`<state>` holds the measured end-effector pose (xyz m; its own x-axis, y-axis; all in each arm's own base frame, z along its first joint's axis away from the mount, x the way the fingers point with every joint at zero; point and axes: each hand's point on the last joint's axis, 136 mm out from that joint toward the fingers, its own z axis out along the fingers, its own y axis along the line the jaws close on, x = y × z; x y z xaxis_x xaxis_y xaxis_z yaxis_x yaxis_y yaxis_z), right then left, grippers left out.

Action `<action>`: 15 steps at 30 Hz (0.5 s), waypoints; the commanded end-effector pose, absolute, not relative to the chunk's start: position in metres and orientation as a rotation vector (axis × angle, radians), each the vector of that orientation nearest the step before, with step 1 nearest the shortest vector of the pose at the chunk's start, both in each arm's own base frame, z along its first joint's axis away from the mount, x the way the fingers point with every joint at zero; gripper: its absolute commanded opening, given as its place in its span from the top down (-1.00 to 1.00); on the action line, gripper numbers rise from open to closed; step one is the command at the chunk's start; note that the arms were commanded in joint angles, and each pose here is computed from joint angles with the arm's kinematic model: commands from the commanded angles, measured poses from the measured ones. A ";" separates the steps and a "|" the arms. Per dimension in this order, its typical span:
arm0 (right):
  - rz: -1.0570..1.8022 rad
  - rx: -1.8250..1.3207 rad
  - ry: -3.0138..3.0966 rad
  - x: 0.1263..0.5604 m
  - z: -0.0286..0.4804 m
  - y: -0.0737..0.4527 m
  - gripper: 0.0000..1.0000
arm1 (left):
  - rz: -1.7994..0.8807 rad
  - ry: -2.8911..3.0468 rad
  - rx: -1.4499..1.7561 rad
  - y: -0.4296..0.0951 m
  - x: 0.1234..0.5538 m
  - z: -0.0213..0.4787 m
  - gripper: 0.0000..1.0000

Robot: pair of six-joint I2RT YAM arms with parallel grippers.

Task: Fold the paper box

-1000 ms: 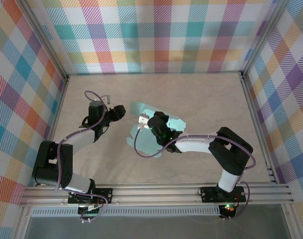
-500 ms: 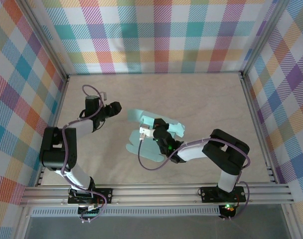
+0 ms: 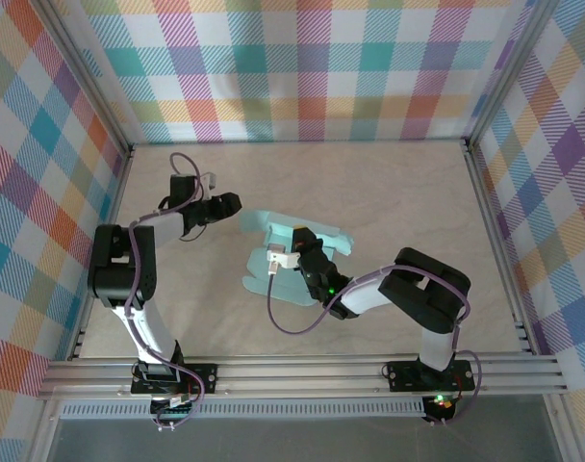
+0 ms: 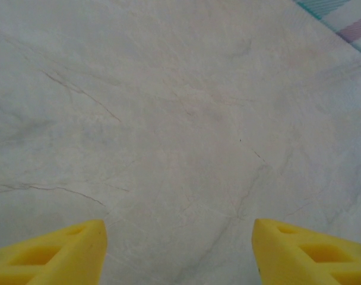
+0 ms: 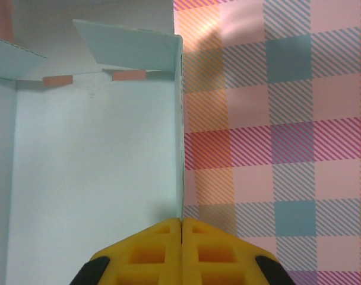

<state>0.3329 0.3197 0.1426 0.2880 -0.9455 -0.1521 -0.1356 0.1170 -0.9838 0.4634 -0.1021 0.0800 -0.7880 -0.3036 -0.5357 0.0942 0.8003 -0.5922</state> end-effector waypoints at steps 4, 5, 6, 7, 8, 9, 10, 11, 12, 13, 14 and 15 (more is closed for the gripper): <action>-0.882 -1.295 1.041 0.335 0.141 0.326 1.00 | -0.945 2.458 -0.144 -0.122 0.446 0.065 -0.21; -0.896 -1.287 1.027 0.336 0.142 0.328 1.00 | -0.946 2.460 -0.139 -0.124 0.446 0.065 -0.20; -0.911 -1.281 1.011 0.337 0.141 0.330 1.00 | -0.947 2.463 -0.135 -0.125 0.446 0.065 -0.20; -0.920 -1.279 1.009 0.339 0.138 0.331 1.00 | -0.949 2.467 -0.134 -0.127 0.446 0.064 -0.20; -0.921 -1.282 1.013 0.340 0.135 0.332 1.00 | -0.951 2.471 -0.135 -0.127 0.447 0.062 -0.20; -0.915 -1.276 1.022 0.340 0.133 0.332 1.00 | -0.957 2.479 -0.135 -0.128 0.446 0.060 -0.20; -0.915 -1.274 1.027 0.341 0.132 0.333 1.00 | -0.963 2.486 -0.134 -0.130 0.446 0.059 -0.20; -0.915 -1.275 1.030 0.342 0.130 0.333 1.00 | -0.969 2.490 -0.132 -0.131 0.446 0.057 -0.20; -0.917 -1.274 1.032 0.342 0.130 0.333 1.00 | -0.973 2.494 -0.126 -0.132 0.446 0.057 -0.19; -0.914 -1.271 1.035 0.342 0.130 0.333 1.00 | -0.978 2.499 -0.120 -0.134 0.446 0.056 -0.19; -0.912 -1.271 1.036 0.342 0.130 0.332 1.00 | -0.982 2.503 -0.112 -0.136 0.445 0.056 -0.19; -0.913 -1.273 1.036 0.342 0.129 0.332 1.00 | -0.984 2.506 -0.105 -0.137 0.445 0.056 -0.18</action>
